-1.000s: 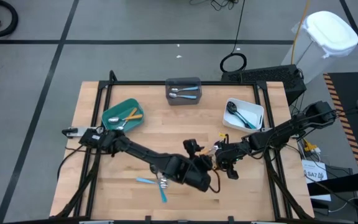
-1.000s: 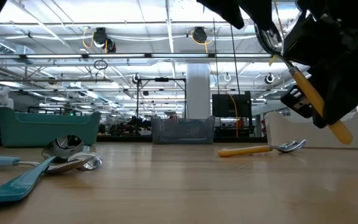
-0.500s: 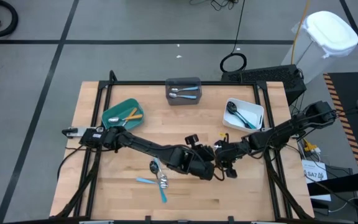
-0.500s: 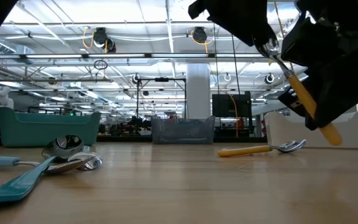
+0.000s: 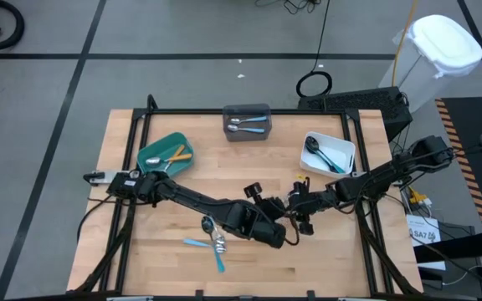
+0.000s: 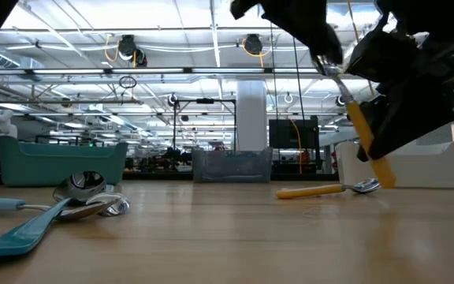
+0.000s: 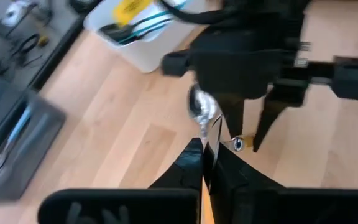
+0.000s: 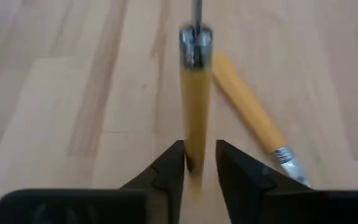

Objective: Sort silverware by color (type)
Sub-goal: Put the yellow spoon into the green bin

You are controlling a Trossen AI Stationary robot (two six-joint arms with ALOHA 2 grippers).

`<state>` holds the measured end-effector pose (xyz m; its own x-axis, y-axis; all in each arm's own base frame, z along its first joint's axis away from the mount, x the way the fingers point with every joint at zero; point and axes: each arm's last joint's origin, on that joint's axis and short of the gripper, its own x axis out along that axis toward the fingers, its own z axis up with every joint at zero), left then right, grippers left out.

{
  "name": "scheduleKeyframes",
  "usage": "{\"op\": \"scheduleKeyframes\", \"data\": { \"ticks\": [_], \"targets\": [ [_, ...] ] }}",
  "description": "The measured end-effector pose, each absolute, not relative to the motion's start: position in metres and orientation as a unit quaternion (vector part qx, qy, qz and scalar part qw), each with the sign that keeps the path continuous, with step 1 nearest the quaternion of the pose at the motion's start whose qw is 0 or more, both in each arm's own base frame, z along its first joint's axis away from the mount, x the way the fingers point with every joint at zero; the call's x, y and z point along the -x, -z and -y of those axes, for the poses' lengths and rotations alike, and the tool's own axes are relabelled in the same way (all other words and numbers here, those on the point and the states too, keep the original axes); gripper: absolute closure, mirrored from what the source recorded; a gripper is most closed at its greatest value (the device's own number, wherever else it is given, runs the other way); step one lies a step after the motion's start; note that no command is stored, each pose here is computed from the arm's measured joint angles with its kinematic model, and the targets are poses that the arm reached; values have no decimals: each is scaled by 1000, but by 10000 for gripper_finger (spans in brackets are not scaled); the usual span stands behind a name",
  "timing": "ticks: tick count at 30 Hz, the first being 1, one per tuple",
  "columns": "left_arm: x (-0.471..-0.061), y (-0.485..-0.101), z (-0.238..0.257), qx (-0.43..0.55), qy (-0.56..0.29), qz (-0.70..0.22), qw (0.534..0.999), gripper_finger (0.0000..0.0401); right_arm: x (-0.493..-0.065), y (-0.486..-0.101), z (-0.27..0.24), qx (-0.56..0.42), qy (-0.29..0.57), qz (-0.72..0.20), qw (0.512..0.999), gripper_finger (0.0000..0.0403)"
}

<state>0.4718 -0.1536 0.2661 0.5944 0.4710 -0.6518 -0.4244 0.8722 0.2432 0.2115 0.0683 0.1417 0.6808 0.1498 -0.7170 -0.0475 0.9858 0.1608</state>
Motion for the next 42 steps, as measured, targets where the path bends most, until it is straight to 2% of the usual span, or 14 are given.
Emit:
{"op": "scheduleKeyframes", "data": {
  "ticks": [6,11,14,20,23,29,36,42],
  "targets": [
    [-451,-263,164,13,-369,-331,868,396,-209,-145,-66,-35,1,-382,924,240],
    [-427,-263,185,73,-461,-223,856,397,-208,-152,-65,42,94,-335,937,195],
    [-415,-264,197,101,-480,-168,855,397,-208,-156,-69,89,132,-300,941,182],
    [-405,-264,212,140,-481,-123,857,397,-204,-165,-85,204,165,-248,933,181],
    [-403,-264,216,153,-481,-93,858,398,-201,-167,-93,268,168,-239,918,186],
    [-404,-262,218,181,-483,-53,855,398,-192,-170,-100,345,240,-225,879,197],
    [-410,-257,214,193,-490,-11,850,398,-188,-174,-105,404,270,-221,846,219],
    [-418,-254,204,204,-501,-2,841,398,-188,-176,-108,422,257,-220,841,244]
  ]
}}
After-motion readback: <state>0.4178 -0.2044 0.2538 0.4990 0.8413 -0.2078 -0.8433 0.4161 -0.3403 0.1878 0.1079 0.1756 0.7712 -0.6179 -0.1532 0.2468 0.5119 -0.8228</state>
